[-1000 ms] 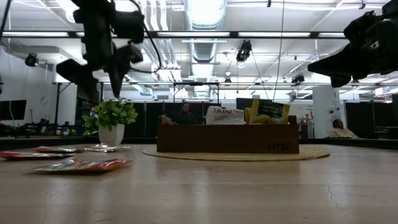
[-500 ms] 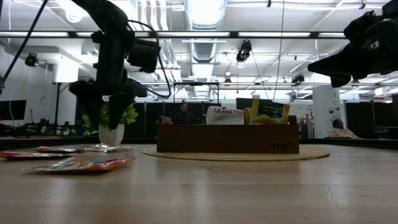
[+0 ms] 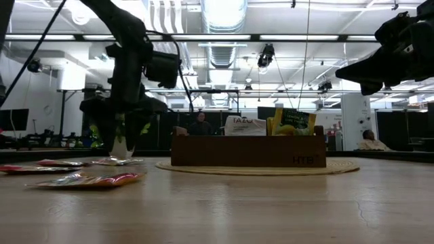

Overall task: Pick & Place Tea
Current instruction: Put the orange tea bag into the left section of the wooden organizer

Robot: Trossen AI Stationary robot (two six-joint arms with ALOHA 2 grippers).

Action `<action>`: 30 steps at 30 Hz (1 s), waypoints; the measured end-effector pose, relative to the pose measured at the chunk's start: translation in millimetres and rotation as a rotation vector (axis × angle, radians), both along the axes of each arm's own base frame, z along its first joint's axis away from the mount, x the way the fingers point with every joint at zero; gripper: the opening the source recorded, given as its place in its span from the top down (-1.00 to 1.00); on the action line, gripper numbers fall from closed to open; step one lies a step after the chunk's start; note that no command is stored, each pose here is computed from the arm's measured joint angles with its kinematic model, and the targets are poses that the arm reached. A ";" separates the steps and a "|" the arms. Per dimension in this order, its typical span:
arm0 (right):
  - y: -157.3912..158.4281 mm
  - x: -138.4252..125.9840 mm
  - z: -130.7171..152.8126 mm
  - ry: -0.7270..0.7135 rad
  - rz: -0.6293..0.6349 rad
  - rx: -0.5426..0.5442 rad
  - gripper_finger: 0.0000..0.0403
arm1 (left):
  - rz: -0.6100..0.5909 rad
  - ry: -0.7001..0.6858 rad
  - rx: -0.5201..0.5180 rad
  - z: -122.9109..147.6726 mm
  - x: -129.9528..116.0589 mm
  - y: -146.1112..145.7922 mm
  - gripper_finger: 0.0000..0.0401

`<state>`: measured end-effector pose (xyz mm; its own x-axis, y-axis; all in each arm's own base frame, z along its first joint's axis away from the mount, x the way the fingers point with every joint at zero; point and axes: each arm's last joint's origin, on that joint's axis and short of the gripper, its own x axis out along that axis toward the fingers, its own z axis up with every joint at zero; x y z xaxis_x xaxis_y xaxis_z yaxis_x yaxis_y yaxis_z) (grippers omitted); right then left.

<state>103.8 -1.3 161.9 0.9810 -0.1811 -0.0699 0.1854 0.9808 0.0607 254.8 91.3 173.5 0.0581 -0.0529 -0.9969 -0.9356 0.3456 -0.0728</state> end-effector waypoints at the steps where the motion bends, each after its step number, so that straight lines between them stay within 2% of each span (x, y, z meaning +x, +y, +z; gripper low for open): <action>1: 0.0 0.0 0.0 0.000 0.000 0.000 0.96 | -0.002 0.009 -0.007 -3.3 1.2 -0.3 -0.28; 7: 0.0 0.0 0.0 0.000 0.000 0.000 0.96 | -0.004 0.080 -0.060 -23.9 3.8 -3.6 -0.28; 15: 0.0 0.0 0.0 0.000 0.000 0.000 0.96 | -0.004 0.097 -0.082 -33.9 7.1 -3.1 -0.22; 19: 0.0 0.0 0.0 0.000 0.000 0.000 0.96 | 0.008 0.089 -0.079 -33.8 8.1 -3.0 0.08; 25: 0.0 0.0 0.0 0.000 0.000 0.000 0.96 | 0.014 0.088 -0.074 -33.5 8.1 -3.0 0.85; 30: 0.0 0.0 0.0 0.000 0.000 0.000 0.96 | 0.067 0.045 -0.054 -23.7 6.9 -3.4 0.89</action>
